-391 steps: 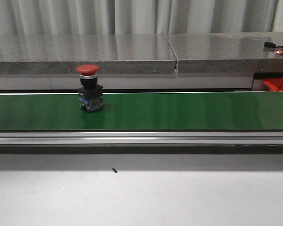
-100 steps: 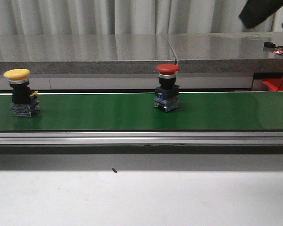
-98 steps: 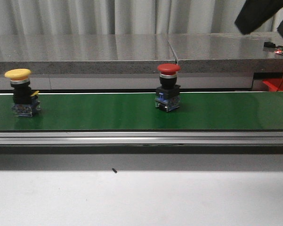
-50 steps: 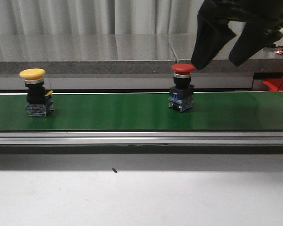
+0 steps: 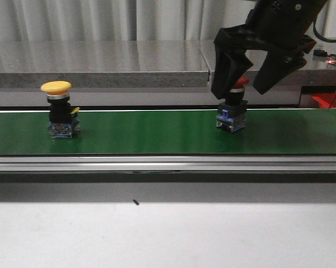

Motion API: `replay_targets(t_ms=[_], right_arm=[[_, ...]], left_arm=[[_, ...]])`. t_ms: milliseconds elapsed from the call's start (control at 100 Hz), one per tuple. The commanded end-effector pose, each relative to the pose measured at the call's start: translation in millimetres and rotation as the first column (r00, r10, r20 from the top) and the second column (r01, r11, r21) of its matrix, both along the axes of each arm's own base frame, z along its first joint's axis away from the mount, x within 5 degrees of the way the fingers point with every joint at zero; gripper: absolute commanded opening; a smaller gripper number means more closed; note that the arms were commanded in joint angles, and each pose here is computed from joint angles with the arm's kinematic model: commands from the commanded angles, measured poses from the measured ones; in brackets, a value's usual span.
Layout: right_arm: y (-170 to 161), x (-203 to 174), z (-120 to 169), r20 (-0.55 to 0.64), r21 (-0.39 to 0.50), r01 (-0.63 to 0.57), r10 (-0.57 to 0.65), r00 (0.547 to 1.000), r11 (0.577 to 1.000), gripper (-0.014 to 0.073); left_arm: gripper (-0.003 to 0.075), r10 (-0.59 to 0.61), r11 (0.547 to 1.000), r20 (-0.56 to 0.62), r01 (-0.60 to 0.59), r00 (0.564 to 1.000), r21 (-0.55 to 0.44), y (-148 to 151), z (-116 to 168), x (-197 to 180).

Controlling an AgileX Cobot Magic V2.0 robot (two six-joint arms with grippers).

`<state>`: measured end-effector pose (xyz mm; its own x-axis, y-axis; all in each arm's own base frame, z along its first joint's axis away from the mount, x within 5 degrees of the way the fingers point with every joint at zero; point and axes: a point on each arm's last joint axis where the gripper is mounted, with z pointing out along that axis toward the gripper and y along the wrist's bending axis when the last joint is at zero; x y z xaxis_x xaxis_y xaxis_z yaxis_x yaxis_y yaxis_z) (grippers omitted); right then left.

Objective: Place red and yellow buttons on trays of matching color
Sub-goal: 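Grasp the red button with the right gripper and lift it off, then carry the red button into the red tray, open right gripper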

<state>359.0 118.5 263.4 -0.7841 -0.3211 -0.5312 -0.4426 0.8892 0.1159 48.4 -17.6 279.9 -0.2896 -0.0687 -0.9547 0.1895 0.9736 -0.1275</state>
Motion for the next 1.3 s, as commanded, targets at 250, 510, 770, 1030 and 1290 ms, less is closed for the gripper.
replay_targets(t_ms=[250,510,770,1030,1290], right_arm=[[1,5,19,0.079,0.022,0.008,-0.010,0.997,1.000,0.0228],[0,9,51,0.089,0.012,-0.012,0.011,0.996,1.000,0.0214],[-55,26,94,0.153,0.008,0.145,-0.145,0.978,0.989,0.0214],[-166,28,100,0.144,0.015,0.421,-0.419,0.897,0.907,0.0214],[-264,7,99,0.158,0.046,0.657,-0.655,0.739,0.752,0.0214]], left_arm=[[-0.0020,0.011,0.999,0.086,-0.008,0.996,-0.035,0,15,2],[-0.0020,0.011,0.999,0.086,-0.008,0.996,-0.035,0,15,2],[-0.0020,0.011,0.999,0.086,-0.008,0.996,-0.035,0,15,2],[-0.0020,0.011,0.999,0.086,-0.008,0.996,-0.035,0,15,2],[-0.0020,0.011,0.999,0.086,-0.008,0.996,-0.035,0,15,2]])
